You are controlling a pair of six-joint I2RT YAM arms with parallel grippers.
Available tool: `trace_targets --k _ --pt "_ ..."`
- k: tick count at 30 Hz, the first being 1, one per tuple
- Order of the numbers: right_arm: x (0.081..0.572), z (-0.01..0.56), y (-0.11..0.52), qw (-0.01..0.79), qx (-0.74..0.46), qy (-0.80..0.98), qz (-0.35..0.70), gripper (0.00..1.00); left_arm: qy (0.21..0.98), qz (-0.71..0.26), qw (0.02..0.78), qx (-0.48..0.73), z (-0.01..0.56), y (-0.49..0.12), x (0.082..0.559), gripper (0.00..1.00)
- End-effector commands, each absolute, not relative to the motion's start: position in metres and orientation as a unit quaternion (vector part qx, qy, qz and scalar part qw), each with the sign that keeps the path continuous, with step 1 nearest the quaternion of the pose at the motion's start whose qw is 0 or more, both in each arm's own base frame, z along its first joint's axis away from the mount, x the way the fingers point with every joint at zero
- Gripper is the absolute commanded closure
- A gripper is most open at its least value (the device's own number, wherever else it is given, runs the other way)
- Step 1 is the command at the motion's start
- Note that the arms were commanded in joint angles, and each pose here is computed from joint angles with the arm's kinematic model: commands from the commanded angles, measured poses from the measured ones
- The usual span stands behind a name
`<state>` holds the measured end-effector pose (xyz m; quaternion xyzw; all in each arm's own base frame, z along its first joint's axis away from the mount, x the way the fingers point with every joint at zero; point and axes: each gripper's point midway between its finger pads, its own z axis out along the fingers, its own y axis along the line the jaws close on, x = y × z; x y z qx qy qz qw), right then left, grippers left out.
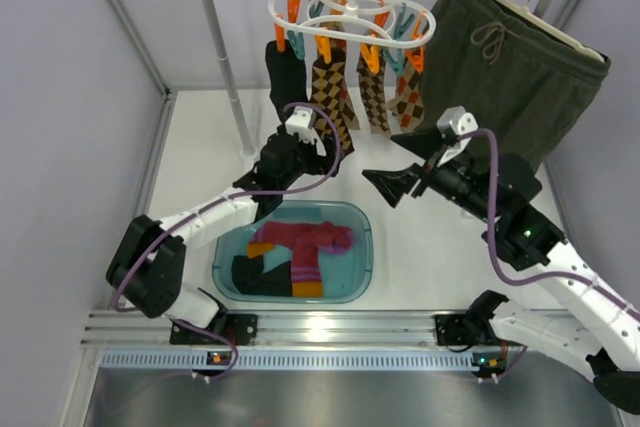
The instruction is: Remove the socks clipped to the hanger
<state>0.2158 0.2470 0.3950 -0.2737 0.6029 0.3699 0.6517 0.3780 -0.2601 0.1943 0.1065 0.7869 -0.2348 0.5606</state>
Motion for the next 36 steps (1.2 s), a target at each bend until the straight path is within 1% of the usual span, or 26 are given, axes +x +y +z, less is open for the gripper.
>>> trace_targets --k 1,3,4,5,7,8,9,10,11,12,13,15,16,19,21,22,23,24,25,26,28,29,31,32,34,36 --pt "0.200 0.388 0.242 0.638 -0.288 0.602 0.385 0.01 0.702 -0.281 0.643 0.117 0.261 -0.284 0.402 0.03" --pt "0.199 0.389 0.240 0.641 -0.286 0.601 0.383 0.01 0.700 -0.277 0.647 0.116 0.260 -0.290 0.414 0.09" --pt "0.199 0.389 0.239 0.642 -0.285 0.601 0.382 0.01 0.700 -0.278 0.647 0.117 0.259 -0.293 0.416 0.22" --pt "0.202 0.389 0.238 0.643 -0.279 0.604 0.379 0.01 0.701 -0.284 0.643 0.120 0.255 -0.298 0.419 0.30" --pt "0.205 0.393 0.237 0.646 -0.269 0.607 0.376 0.00 0.694 -0.288 0.649 0.119 0.263 -0.302 0.422 0.49" --pt "0.208 0.397 0.234 0.651 -0.254 0.609 0.374 0.00 0.694 -0.286 0.651 0.115 0.264 -0.303 0.423 0.74" --pt "0.210 0.401 0.233 0.655 -0.243 0.610 0.374 0.01 0.695 -0.276 0.655 0.106 0.263 -0.300 0.425 0.84" --pt "0.212 0.410 0.232 0.662 -0.233 0.605 0.376 0.01 0.693 -0.268 0.662 0.098 0.265 -0.302 0.422 0.91" --pt "0.217 0.416 0.229 0.666 -0.216 0.608 0.374 0.02 0.689 -0.252 0.673 0.097 0.269 -0.301 0.419 0.96" --pt "0.218 0.422 0.229 0.669 -0.209 0.606 0.376 0.02 0.693 -0.216 0.685 0.070 0.268 -0.292 0.421 0.98" --pt "0.223 0.433 0.230 0.670 -0.200 0.609 0.374 0.06 0.691 -0.212 0.687 0.073 0.269 -0.305 0.409 1.00" --pt "0.231 0.443 0.229 0.666 -0.177 0.622 0.371 0.09 0.693 -0.185 0.694 0.065 0.269 -0.310 0.402 1.00" --pt "0.235 0.458 0.231 0.671 -0.173 0.618 0.371 0.12 0.692 -0.177 0.697 0.058 0.271 -0.318 0.393 1.00" --pt "0.245 0.475 0.230 0.673 -0.167 0.630 0.349 0.15 0.691 -0.137 0.706 0.072 0.271 -0.332 0.380 1.00" --pt "0.258 0.466 0.222 0.664 -0.163 0.666 0.298 0.16 0.691 -0.115 0.710 0.078 0.272 -0.342 0.369 1.00" --pt "0.266 0.480 0.225 0.665 -0.161 0.671 0.287 0.16 0.691 -0.088 0.712 0.085 0.270 -0.344 0.369 1.00" --pt "0.274 0.480 0.220 0.666 -0.153 0.682 0.262 0.19 0.690 -0.063 0.718 0.065 0.276 -0.339 0.369 1.00" --pt "0.277 0.471 0.218 0.651 -0.156 0.703 0.240 0.20 0.689 -0.056 0.719 0.071 0.278 -0.346 0.362 1.00" --pt "0.282 0.476 0.226 0.651 -0.160 0.705 0.231 0.23 0.686 -0.040 0.722 0.081 0.280 -0.347 0.360 1.00" --pt "0.289 0.476 0.220 0.659 -0.148 0.711 0.194 0.23 0.686 -0.023 0.723 0.073 0.283 -0.348 0.361 1.00" --pt "0.292 0.477 0.232 0.656 -0.157 0.719 0.165 0.24 0.684 -0.010 0.724 0.086 0.284 -0.357 0.354 1.00" --pt "0.296 0.479 0.228 0.663 -0.152 0.721 0.132 0.24 0.684 0.008 0.723 0.100 0.281 -0.361 0.354 1.00" --pt "0.296 0.483 0.244 0.662 -0.158 0.724 0.111 0.25 0.680 0.024 0.724 0.119 0.283 -0.372 0.349 1.00" --pt "0.299 0.485 0.241 0.667 -0.162 0.723 0.077 0.26 0.678 0.026 0.724 0.124 0.284 -0.375 0.348 1.00" --pt "0.302 0.486 0.255 0.664 -0.173 0.724 0.064 0.28 0.674 0.031 0.724 0.140 0.284 -0.386 0.343 1.00" --pt "0.310 0.484 0.258 0.664 -0.172 0.727 0.041 0.28 0.673 0.032 0.724 0.149 0.283 -0.394 0.337 1.00"
